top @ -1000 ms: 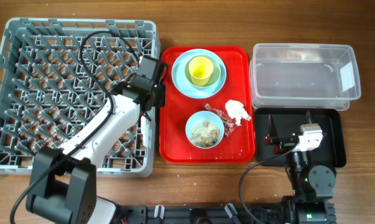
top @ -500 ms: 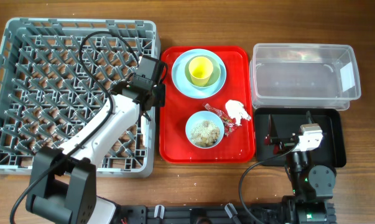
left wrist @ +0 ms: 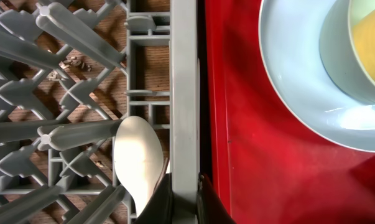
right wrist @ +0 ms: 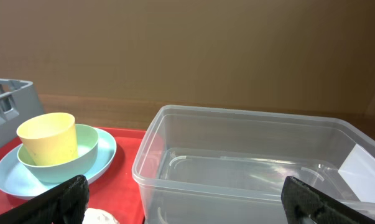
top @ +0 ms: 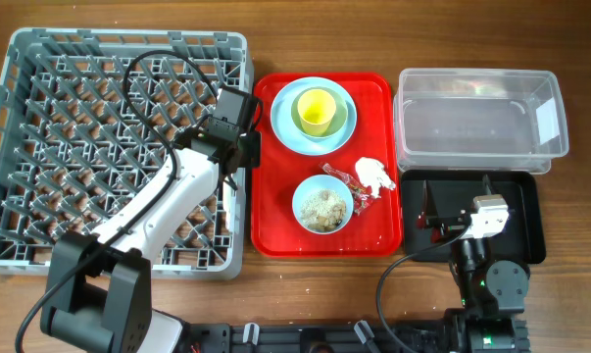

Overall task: Sort waste into correct bins and load items into the dishwasher rack
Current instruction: 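Lower the spoon into the rack's right edge and release, then reach the left gripper to the light-blue bowl of rice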

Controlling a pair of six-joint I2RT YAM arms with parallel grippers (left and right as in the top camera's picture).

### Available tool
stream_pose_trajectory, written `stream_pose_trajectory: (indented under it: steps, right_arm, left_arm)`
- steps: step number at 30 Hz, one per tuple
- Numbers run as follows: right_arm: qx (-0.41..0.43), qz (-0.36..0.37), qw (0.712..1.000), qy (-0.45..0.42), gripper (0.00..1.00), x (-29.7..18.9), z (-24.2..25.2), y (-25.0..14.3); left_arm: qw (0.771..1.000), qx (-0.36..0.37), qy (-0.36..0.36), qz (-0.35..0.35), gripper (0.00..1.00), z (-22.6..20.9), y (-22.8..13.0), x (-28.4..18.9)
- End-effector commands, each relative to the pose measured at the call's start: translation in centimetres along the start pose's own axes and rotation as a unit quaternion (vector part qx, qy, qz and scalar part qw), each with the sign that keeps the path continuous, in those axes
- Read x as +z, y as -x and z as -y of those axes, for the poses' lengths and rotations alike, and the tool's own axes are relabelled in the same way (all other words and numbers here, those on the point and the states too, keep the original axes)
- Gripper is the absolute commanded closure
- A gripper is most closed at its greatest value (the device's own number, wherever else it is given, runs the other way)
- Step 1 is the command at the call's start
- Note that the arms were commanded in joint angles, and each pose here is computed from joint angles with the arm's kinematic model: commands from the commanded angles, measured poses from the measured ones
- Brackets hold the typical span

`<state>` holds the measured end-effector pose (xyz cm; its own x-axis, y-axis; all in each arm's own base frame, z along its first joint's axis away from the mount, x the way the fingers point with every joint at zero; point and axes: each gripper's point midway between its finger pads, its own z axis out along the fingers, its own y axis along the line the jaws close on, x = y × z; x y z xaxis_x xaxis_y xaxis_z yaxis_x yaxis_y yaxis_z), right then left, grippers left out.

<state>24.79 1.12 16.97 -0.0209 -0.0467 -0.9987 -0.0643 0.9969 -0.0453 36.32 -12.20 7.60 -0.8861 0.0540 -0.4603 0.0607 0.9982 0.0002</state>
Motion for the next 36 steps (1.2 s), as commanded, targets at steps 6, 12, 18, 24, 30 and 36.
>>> stream_pose_trajectory:
  steps: [6, 12, 18, 24, 30, 36]
  right_arm:
    - [-0.002, 0.000, 1.000, 0.004, 0.00, 0.0, -0.2, 0.0]
    - [-0.002, 0.000, 1.000, 0.004, 0.00, 0.0, -0.2, 0.0]
    - [-0.002, 0.000, 1.000, 0.004, 0.00, 0.0, -0.2, 0.0]
    - [-0.002, 0.000, 1.000, 0.004, 0.00, 0.0, -0.2, 0.0]
    - [-0.002, 0.000, 1.000, 0.004, 0.00, 0.0, -0.2, 0.0]
    - [-0.002, 0.000, 1.000, 0.004, 0.00, 0.0, -0.2, 0.0]
  left_arm:
    - [0.996, -0.027, -0.079, -0.031, 0.96, 3.3, -1.3, 0.1]
    - [0.998, -0.029, -0.047, -0.020, 0.72, 2.2, -0.9, 0.2]
    - [0.989, -0.124, -0.028, 0.075, 0.53, -1.9, 5.1, -5.8]
    - [0.972, -0.194, -0.106, 0.074, 0.96, -3.0, 2.6, -15.0]
    - [0.984, -0.122, -0.103, -0.083, 0.96, 2.4, -7.8, -11.3]
    - [0.988, -0.084, -0.078, -0.105, 0.96, 6.1, -13.3, -5.3]
